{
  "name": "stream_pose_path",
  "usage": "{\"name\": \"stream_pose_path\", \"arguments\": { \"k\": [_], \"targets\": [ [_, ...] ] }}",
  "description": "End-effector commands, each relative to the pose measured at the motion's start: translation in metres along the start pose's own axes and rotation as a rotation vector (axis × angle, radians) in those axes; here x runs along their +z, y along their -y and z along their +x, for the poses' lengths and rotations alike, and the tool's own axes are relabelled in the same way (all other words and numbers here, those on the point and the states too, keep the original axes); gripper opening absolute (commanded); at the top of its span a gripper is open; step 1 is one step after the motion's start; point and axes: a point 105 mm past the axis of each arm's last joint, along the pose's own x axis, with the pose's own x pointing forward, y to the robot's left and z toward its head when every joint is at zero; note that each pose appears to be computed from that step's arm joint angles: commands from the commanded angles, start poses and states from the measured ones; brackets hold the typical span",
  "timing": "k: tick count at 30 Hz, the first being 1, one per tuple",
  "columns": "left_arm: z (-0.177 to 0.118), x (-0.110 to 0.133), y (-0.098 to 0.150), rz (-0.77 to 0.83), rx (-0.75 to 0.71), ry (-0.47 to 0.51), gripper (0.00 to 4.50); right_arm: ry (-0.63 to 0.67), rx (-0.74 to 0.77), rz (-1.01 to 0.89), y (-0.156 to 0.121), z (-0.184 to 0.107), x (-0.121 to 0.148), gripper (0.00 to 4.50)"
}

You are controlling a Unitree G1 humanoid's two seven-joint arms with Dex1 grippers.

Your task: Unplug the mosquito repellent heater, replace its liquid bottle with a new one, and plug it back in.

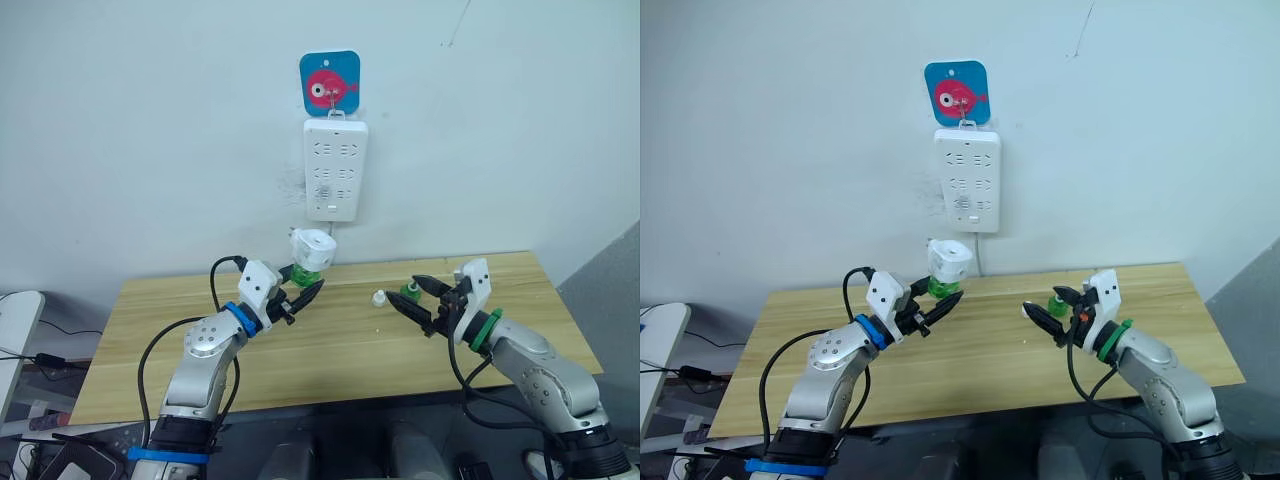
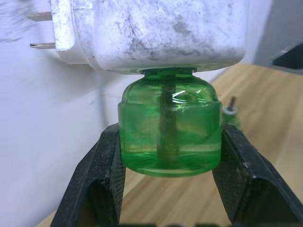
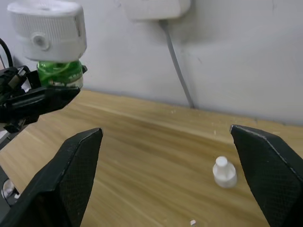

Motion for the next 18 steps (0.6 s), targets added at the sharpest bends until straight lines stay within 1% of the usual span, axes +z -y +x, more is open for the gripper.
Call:
{"name": "stream_pose_path", "arguments": {
  "k": [1, 18],
  "targets": [
    [0.0016, 0.0183, 0.0035, 0.033, -0.011, 0.063, 2.21, 0.037, 0.028, -0.030, -0.0087, 0.0026, 0.0149, 4.50],
    [-0.0008, 0.0190, 0.0044, 0.022, -0.008, 0.060, 2.21, 0.027, 0.039, -0.027, -0.0109, 0.0040, 0.0154, 4.50]
  ]
}}
